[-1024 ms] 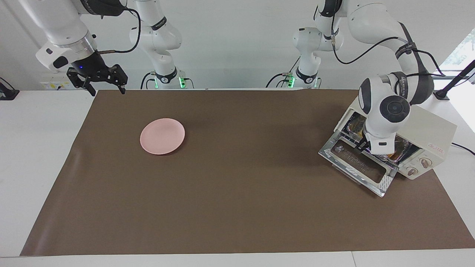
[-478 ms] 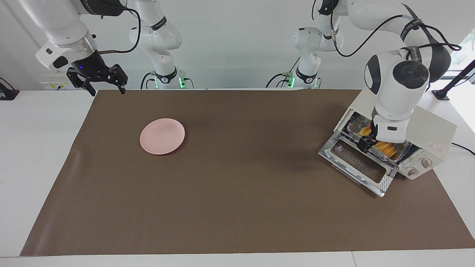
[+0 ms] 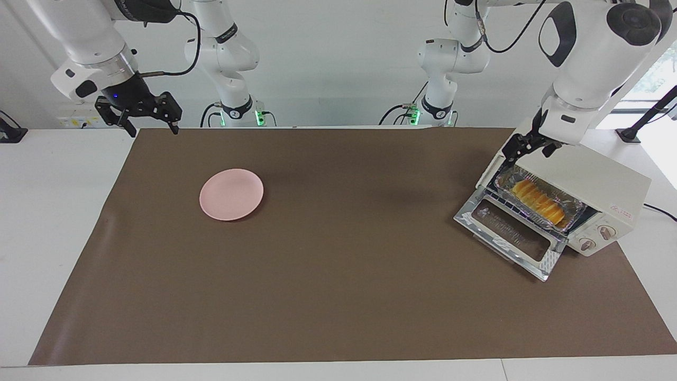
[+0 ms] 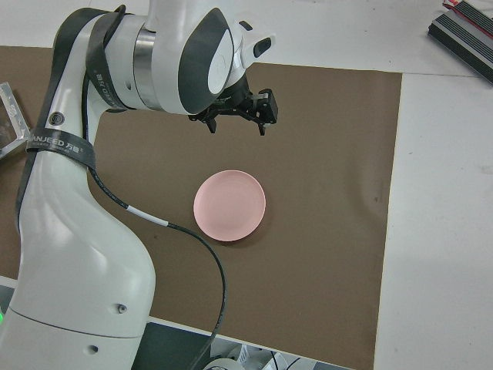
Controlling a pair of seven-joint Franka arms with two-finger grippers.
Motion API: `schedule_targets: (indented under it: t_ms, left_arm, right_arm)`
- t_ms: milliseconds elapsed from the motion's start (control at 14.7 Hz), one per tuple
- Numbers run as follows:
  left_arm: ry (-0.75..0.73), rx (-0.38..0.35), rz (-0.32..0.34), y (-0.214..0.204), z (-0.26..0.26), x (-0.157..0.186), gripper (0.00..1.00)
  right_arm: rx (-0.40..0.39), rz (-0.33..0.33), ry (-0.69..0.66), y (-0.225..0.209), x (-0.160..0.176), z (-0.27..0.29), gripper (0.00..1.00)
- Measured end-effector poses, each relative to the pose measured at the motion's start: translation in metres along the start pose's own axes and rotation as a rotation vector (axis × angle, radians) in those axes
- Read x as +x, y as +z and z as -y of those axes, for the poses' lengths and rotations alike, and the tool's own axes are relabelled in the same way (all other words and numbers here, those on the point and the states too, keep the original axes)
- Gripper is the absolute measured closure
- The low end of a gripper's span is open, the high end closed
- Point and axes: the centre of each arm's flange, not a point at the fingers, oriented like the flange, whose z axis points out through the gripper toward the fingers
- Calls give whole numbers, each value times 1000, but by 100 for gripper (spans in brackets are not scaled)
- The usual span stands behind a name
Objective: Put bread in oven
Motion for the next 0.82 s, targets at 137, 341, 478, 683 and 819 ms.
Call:
schedule_targets:
  t_ms: [137,341,478,683,819]
  left_arm:
    - [28,-6,25,-12,4,-19,0]
    - [81,-10,42,-29,-1,-56,0]
    - [113,-55,46,-27,4,-58,0]
    - [103,-96,37,-18,20,-48,0]
    - [110,-83,54,-10,18,-45,0]
  right_arm:
    - [0,0,0,0,0,0,0]
    - [0,0,0,0,0,0,0]
    - [0,0,0,0,0,0,0]
    - [0,0,0,0,0,0,0]
    - [0,0,0,0,0,0,0]
